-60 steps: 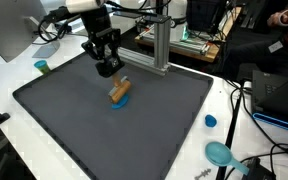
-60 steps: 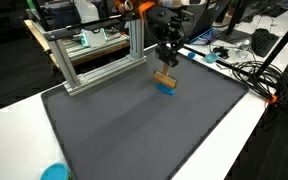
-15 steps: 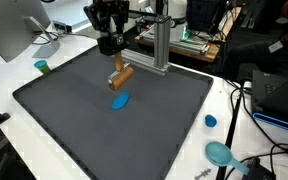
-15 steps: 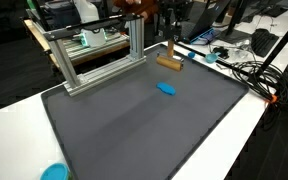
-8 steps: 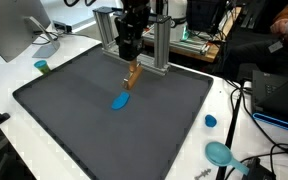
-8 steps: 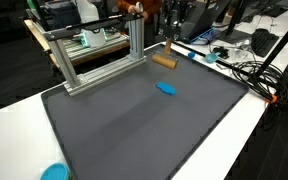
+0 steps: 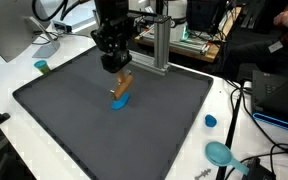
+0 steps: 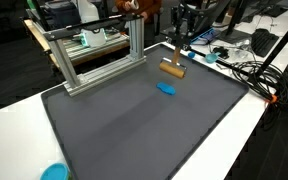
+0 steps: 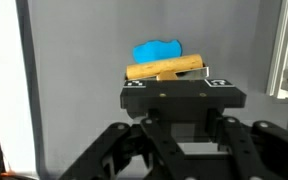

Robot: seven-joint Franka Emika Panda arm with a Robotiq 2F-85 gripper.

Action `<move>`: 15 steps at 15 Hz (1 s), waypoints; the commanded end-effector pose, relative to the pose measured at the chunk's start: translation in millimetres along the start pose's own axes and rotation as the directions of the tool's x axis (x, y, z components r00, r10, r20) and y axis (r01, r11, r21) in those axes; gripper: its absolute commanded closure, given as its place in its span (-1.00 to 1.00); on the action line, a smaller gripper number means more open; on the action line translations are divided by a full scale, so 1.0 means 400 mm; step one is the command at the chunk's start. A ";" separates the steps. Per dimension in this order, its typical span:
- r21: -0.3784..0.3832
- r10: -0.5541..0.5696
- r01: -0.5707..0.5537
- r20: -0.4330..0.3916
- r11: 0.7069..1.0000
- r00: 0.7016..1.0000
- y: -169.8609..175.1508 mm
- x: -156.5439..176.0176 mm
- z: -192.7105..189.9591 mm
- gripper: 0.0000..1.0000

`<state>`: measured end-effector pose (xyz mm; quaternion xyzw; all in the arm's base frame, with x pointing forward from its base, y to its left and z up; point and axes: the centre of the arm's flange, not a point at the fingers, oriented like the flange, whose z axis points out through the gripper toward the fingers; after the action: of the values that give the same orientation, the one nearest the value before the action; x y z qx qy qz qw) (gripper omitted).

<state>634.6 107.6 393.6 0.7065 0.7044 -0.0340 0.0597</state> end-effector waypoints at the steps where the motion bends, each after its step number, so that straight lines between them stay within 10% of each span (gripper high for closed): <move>1: -0.012 0.012 -0.012 -0.013 1.000 1.000 0.008 0.001 0.010 0.56; 15: -0.018 0.114 -0.114 -0.004 0.993 0.994 0.040 -0.017 0.154 0.56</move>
<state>649.9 99.1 330.6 0.7381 0.6720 -0.0267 0.0545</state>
